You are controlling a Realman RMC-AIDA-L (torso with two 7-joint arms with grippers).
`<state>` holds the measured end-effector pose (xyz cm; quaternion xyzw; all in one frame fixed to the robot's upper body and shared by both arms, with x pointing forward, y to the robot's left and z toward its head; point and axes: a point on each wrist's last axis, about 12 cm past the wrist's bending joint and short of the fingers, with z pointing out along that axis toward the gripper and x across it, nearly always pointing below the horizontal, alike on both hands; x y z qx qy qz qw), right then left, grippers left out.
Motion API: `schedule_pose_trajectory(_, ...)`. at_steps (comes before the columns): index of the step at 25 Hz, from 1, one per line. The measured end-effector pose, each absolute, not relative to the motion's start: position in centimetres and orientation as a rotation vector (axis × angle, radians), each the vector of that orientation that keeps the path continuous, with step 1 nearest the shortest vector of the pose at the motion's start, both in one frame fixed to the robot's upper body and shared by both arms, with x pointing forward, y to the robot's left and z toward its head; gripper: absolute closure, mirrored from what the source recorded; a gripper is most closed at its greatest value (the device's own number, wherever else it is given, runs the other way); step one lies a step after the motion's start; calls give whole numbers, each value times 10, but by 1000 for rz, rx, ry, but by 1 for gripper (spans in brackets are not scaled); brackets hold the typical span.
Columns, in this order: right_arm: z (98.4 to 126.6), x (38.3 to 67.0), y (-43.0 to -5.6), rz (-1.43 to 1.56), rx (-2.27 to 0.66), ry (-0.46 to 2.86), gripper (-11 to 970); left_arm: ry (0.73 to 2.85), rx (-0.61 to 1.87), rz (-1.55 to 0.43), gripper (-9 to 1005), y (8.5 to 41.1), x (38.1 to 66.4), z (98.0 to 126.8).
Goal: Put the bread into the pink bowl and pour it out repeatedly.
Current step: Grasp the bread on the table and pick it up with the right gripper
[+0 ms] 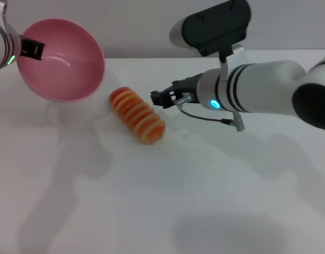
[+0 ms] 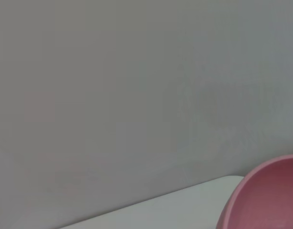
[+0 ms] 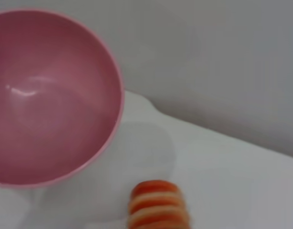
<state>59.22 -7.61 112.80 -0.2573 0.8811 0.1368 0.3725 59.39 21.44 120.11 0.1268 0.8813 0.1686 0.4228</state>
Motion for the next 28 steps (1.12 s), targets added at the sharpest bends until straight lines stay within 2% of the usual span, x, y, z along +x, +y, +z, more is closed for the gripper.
schedule_pose_trajectory(10, 1107, 607, -74, 444, -632, 2316, 398, 2203, 327, 424, 952, 213, 594, 1201)
schedule_pose_trajectory(19, 1096, 605, -68, 559, -647, 2352, 397, 2197, 339, 422, 952, 210, 595, 1203)
schedule_pose_trajectory(28, 1087, 607, -76, 541, -618, 2390, 397, 2190, 344, 417, 952, 207, 596, 1205)
